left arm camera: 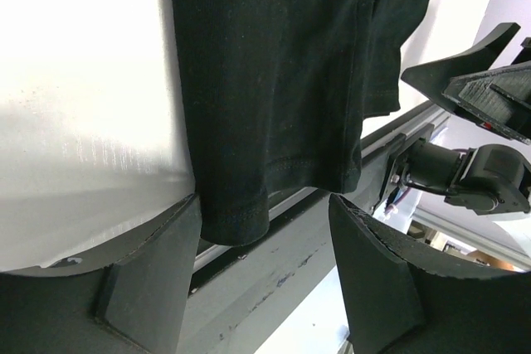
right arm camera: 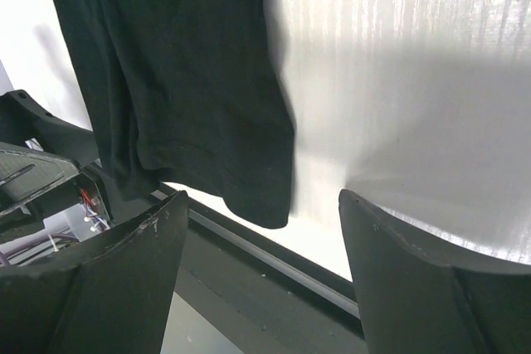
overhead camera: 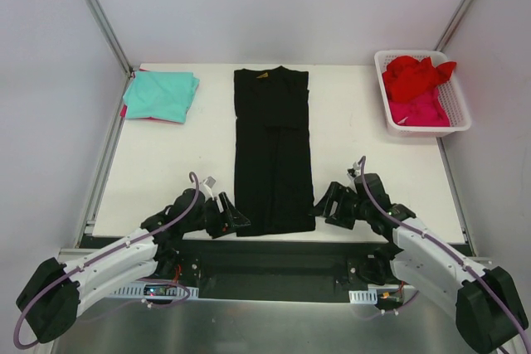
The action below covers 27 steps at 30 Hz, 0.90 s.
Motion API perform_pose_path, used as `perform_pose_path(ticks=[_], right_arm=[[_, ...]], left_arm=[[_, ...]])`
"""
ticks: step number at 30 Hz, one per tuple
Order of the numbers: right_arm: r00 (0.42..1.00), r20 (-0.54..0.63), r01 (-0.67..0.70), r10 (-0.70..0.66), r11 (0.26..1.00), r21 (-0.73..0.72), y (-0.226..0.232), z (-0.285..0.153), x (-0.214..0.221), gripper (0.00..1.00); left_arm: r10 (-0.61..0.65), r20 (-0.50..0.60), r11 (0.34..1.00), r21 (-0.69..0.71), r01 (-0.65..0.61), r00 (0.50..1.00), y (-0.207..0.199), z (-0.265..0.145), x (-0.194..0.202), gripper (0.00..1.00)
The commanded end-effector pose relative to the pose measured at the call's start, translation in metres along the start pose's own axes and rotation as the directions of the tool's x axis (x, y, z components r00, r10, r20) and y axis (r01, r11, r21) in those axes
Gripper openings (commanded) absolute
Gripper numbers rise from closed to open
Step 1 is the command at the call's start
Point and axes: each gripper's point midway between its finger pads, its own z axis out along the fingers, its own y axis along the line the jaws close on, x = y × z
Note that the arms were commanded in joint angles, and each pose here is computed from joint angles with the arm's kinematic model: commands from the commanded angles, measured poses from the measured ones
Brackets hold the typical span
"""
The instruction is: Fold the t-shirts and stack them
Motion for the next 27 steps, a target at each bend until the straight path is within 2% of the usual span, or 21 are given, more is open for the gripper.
perform_pose_path(ticks=[1,7,17,27], right_arm=[[0.999,0.038,-0.004,0.003,1.0,0.003,0.0,0.002,-0.002,0.76],[0.999,0.032,-0.009,0.008,1.0,0.015,-0.004,0.007,0.0,0.74],[1.0,0.02,-0.005,0.005,1.0,0.021,-0.003,0.014,0.003,0.68],[1.0,0.012,-0.01,0.01,1.0,0.024,-0.002,0.021,0.012,0.62]], left_arm=[[-0.028,0.008,0.999,-0.025,0.028,1.0,0.006,0.001,0.001,0.61],[-0.023,0.024,0.996,-0.081,0.025,0.999,0.014,0.006,-0.002,0.59],[-0.021,0.027,0.995,-0.093,0.023,0.999,0.015,0.009,-0.004,0.45],[-0.03,0.021,0.995,-0.098,0.032,0.999,0.015,0.015,-0.003,0.4]])
